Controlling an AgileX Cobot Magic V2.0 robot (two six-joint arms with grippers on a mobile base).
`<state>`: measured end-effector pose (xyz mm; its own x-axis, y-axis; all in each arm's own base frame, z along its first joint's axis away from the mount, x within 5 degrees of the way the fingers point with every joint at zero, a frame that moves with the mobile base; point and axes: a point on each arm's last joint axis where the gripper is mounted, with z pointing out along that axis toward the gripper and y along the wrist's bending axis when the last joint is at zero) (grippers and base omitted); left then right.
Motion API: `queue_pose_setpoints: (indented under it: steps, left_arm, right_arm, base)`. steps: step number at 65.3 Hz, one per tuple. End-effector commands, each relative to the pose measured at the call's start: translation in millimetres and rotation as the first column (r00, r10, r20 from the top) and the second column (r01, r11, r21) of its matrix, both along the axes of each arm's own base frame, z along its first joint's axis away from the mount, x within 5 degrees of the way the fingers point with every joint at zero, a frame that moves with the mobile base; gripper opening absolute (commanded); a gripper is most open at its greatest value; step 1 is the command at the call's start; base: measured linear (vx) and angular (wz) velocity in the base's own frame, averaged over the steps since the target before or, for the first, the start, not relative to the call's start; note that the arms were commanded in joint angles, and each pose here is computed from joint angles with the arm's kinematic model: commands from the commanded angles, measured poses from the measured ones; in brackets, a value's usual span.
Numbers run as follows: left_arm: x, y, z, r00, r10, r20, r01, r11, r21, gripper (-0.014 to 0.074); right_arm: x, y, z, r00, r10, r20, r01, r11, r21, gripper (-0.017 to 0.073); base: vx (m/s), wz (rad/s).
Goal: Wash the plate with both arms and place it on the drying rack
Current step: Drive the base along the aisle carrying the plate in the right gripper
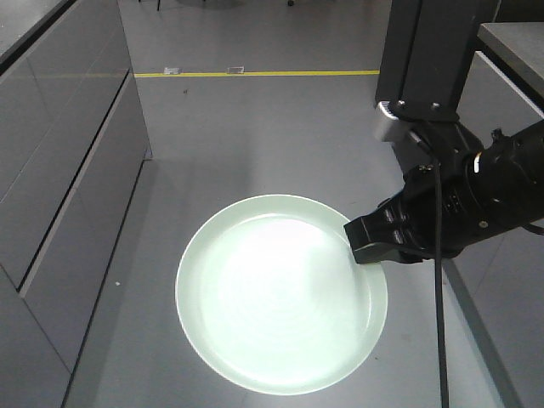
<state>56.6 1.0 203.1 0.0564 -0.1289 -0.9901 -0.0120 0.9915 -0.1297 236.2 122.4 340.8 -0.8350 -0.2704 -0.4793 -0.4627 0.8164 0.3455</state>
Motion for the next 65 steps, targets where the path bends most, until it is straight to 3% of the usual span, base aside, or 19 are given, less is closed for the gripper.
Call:
queue_pose_setpoints:
  steps: [1,65]
  left_arm:
    - [-3.4,-0.1,15.9,0.994,-0.003,0.112,0.004,1.000,-0.006,-0.0007]
    - [-3.4,-0.1,15.9,0.994,-0.003,0.112,0.004,1.000,-0.006,-0.0007]
  right_arm:
    - [-2.9,-0.4,17.3,0.997,-0.015,0.074,0.011,0.999,0.053,-0.0004]
    - [-2.9,-0.4,17.3,0.997,-0.015,0.074,0.011,0.999,0.053,-0.0004]
  base:
    - [0.14,0.02]
    - [0.14,0.00]
